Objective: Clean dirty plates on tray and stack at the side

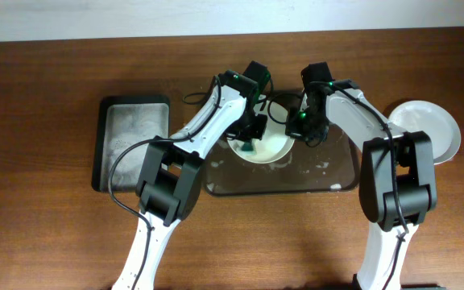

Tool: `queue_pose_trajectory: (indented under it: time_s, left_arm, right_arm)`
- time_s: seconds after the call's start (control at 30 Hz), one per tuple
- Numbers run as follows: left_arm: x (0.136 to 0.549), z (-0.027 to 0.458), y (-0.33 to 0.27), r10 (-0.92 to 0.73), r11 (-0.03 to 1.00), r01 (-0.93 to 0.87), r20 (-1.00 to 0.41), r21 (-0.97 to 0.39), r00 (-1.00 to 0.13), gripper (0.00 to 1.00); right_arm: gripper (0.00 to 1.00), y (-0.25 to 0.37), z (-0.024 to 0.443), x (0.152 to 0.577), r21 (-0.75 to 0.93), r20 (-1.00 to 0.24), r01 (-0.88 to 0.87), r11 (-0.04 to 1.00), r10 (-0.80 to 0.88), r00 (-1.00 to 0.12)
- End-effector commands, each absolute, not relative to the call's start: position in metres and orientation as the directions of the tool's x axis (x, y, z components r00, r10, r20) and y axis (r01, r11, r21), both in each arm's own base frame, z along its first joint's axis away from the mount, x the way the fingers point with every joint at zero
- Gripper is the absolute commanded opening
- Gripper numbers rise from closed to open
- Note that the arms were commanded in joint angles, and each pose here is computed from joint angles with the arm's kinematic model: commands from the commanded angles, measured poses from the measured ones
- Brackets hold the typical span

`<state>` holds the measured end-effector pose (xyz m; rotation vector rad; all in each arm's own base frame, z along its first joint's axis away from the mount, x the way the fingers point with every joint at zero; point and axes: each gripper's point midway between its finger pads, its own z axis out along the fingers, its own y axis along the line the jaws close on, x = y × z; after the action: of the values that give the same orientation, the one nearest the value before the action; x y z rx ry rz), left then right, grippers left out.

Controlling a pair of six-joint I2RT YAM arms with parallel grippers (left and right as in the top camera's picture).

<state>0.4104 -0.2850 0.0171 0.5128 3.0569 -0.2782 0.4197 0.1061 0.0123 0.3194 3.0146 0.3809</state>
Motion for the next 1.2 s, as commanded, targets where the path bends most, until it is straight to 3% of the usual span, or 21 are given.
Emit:
queue_pose_trajectory:
  time_s: [0.0,0.13,0.27,0.67,0.97,1.17]
  left_arm:
    - [0.447,-0.002,-0.279,0.308,0.945,0.322,-0.176,-0.058,-0.935,0.01]
    - [0.486,0.003,-0.272,0.289,0.957,0.286,-0.326,0.058,-0.900,0.01]
    - [0.507,0.011,-0.274,0.272,0.962,0.261,-0.415,0.084,-0.868,0.01]
    - [0.530,0.006,-0.271,0.254,0.967,0.215,-0.494,0.135,-0.832,0.01]
    - [0.453,-0.031,-0.260,0.307,0.952,0.303,-0.154,0.050,-0.939,0.01]
    - [0.401,-0.020,-0.270,0.368,0.920,0.353,0.061,-0.172,-0.928,0.01]
  right_arm:
    - [0.04,0.108,0.004,0.415,0.236,-0.041,0.202,0.950,0.218,-0.975]
    - [0.04,0.108,0.004,0.415,0.237,-0.042,0.202,0.950,0.218,-0.975]
    - [0.04,0.108,0.004,0.415,0.236,-0.041,0.202,0.950,0.218,-0.975]
    - [0.04,0.111,0.004,0.415,0.238,-0.044,0.194,0.952,0.210,-0.977]
    - [0.04,0.112,0.004,0.415,0.235,-0.049,0.188,0.954,0.204,-0.978]
    - [0.04,0.112,0.004,0.415,0.236,-0.050,0.187,0.954,0.204,-0.978]
